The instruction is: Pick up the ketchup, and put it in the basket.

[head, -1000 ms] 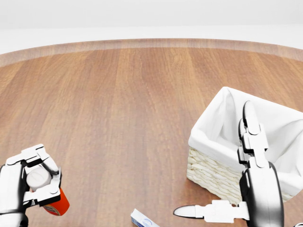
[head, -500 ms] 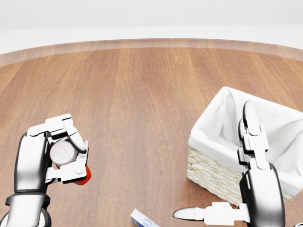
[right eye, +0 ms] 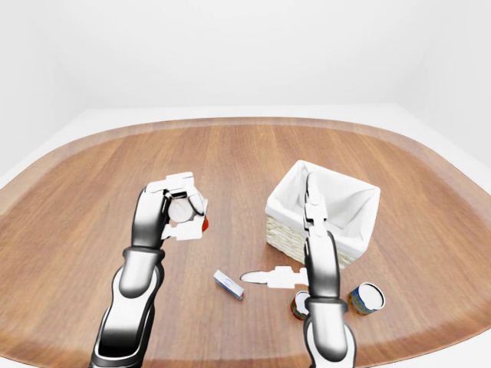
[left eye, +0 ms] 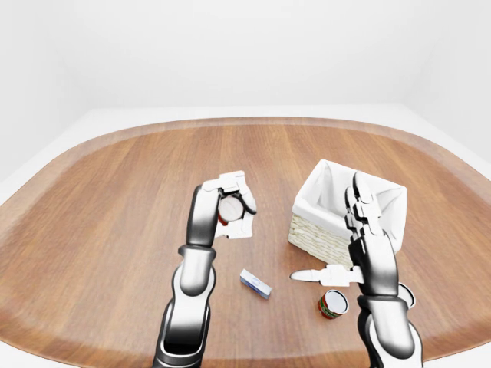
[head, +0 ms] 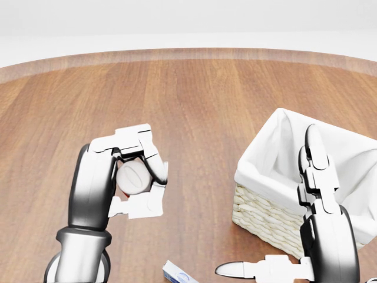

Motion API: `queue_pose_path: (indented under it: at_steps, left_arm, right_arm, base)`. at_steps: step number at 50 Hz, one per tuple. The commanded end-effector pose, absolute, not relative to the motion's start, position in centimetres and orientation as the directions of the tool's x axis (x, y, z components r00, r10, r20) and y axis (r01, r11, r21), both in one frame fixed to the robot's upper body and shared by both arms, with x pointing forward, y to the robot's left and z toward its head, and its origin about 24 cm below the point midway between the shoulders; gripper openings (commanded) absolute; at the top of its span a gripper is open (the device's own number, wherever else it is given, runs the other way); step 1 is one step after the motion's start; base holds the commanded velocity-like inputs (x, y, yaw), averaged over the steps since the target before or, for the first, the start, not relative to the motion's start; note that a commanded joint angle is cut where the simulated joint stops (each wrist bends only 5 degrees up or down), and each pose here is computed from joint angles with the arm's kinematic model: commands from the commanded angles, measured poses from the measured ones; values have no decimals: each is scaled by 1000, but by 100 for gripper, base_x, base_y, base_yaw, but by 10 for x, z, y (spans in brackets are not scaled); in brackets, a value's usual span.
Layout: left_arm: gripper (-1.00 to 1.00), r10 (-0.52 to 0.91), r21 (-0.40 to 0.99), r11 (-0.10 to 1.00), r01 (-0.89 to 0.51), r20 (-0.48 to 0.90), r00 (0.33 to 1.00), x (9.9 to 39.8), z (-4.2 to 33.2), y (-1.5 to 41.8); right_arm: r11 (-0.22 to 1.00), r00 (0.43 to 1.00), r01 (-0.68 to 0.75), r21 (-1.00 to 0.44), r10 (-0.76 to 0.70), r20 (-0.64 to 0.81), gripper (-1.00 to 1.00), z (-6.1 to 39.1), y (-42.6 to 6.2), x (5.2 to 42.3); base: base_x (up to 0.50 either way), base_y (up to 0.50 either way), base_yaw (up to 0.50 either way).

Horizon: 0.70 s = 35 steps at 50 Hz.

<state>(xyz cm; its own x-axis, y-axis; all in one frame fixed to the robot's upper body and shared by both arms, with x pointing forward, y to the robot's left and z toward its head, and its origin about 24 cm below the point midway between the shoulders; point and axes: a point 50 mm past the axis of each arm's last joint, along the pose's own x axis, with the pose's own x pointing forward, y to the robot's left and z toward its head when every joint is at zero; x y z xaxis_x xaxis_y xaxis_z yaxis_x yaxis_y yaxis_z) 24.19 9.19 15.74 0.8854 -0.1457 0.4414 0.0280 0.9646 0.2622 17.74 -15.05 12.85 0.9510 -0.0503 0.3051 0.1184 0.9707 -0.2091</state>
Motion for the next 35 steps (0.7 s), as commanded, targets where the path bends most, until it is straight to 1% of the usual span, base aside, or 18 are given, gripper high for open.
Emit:
queue_pose_path:
  at_steps: [1,8,13,19,28,35]
  left_arm:
    - [-95,-181,211,974,80,515,838,230,174,67]
    - [-95,-204,205,973,107,544,814,223,181,57]
    - [-95,-225,194,972,135,579,784,214,190,48]
    - [-95,-237,184,970,158,577,782,209,188,42]
    - [-95,-261,168,965,200,636,726,191,202,30]
    - [-95,-277,157,960,232,656,702,182,206,23]
  right_arm:
    - [972,949,119,-203,-51,311,100,131,-152,175]
    - [972,948,122,-202,-53,315,100,132,-152,174]
    - [972,948,117,-204,-48,315,100,132,-151,175]
    - [972,947,119,-202,-49,318,100,132,-151,174]
    - [971,946,121,-205,-50,320,100,133,-151,174]
    - [971,945,122,-204,-51,324,100,134,-151,173]
  base:
    - [0,0,0]
    - [0,0,0]
    - [0,0,0]
    - [0,0,0]
    - [0,0,0]
    - [0,0,0]
